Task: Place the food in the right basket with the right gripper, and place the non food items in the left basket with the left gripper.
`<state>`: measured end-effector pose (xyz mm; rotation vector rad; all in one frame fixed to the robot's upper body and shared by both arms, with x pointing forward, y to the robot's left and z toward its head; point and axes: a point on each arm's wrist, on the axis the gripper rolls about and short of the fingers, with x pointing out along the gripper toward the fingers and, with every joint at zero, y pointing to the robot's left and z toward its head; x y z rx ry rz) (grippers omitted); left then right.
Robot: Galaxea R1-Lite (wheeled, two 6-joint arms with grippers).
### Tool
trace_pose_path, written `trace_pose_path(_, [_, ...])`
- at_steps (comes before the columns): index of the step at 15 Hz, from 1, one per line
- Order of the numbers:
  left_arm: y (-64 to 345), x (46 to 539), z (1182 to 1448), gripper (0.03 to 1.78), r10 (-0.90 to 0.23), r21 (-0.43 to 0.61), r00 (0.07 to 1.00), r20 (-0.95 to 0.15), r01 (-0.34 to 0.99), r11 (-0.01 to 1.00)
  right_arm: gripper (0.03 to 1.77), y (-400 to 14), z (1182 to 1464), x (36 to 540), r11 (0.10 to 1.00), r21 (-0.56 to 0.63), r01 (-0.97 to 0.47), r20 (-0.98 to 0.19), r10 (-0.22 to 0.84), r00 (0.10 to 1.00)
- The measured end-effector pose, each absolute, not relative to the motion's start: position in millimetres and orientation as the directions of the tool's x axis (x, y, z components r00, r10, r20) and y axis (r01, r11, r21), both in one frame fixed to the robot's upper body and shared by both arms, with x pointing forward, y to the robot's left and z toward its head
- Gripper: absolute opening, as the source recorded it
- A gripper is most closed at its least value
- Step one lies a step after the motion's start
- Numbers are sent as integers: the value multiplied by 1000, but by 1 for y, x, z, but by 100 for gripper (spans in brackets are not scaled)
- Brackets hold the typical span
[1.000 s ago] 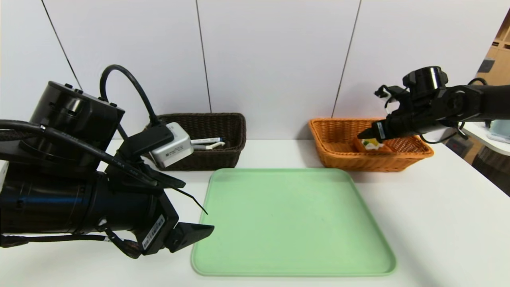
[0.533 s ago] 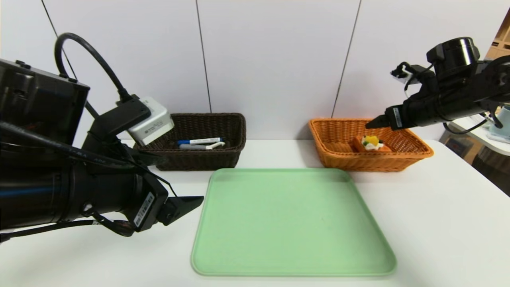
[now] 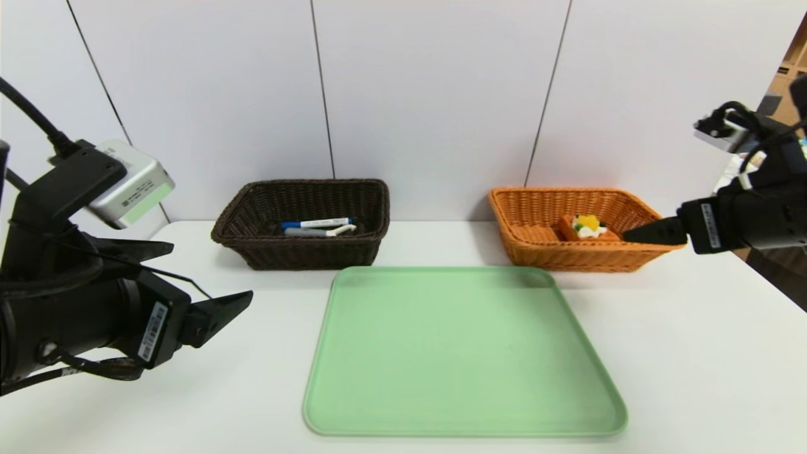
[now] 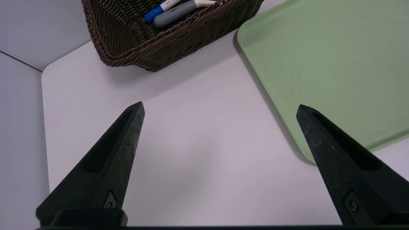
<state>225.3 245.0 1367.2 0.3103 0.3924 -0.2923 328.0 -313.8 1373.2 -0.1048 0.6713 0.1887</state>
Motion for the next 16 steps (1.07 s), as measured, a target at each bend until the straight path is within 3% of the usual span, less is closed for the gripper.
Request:
trace_pose_path(7, [284,197,1342,169,-45,276,912,-408,170,946,169,-325,1357,203,979,-40,-202,-549,147,823])
trace_pose_path(16, [322,146,1299,169,76,294,922,-381,42,955,169,-332,1347,138,985,-57,-163,-419,125,900])
